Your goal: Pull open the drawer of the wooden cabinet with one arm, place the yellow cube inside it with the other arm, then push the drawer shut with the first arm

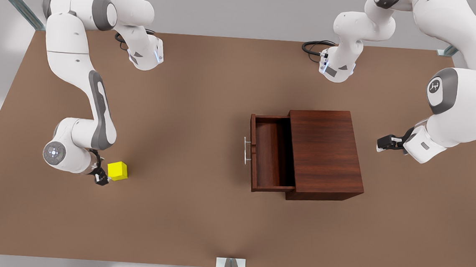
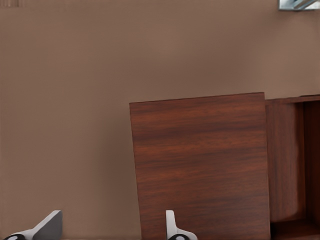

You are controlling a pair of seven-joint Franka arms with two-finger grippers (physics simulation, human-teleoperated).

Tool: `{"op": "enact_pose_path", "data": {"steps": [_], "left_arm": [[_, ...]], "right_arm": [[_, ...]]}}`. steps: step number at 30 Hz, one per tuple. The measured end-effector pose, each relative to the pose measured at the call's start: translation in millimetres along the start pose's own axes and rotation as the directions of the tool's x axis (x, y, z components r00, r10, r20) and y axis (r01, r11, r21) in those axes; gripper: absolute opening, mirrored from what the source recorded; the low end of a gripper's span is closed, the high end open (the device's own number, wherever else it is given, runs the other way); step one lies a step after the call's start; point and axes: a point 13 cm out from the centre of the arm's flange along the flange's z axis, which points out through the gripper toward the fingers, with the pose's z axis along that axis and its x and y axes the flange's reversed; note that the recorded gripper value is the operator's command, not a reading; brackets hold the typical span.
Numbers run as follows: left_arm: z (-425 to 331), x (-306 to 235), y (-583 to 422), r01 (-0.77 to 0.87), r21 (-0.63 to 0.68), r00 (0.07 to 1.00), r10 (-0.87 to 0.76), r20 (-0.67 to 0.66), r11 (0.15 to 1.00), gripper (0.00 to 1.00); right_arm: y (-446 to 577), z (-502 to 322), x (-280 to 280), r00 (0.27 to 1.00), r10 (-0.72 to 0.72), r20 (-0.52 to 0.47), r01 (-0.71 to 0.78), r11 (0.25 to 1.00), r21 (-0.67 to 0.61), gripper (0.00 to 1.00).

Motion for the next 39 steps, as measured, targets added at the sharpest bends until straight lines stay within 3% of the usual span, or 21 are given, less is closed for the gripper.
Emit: {"op": "enact_pose_path", "data": {"steps": [17,39], "left_arm": [[1,0,-5,-0.060,-0.004,0.998,0.060,-0.003,0.998,1.00],[8,3,-18,-0.099,-0.003,0.995,0.099,-0.019,0.995,1.00]], "right_arm": [[-5,30,-6,0.993,0.117,-0.030,-0.117,0.993,-0.020,1.00],[-3,68,19,0.990,0.137,-0.037,-0.137,0.990,-0.021,1.00]]}}
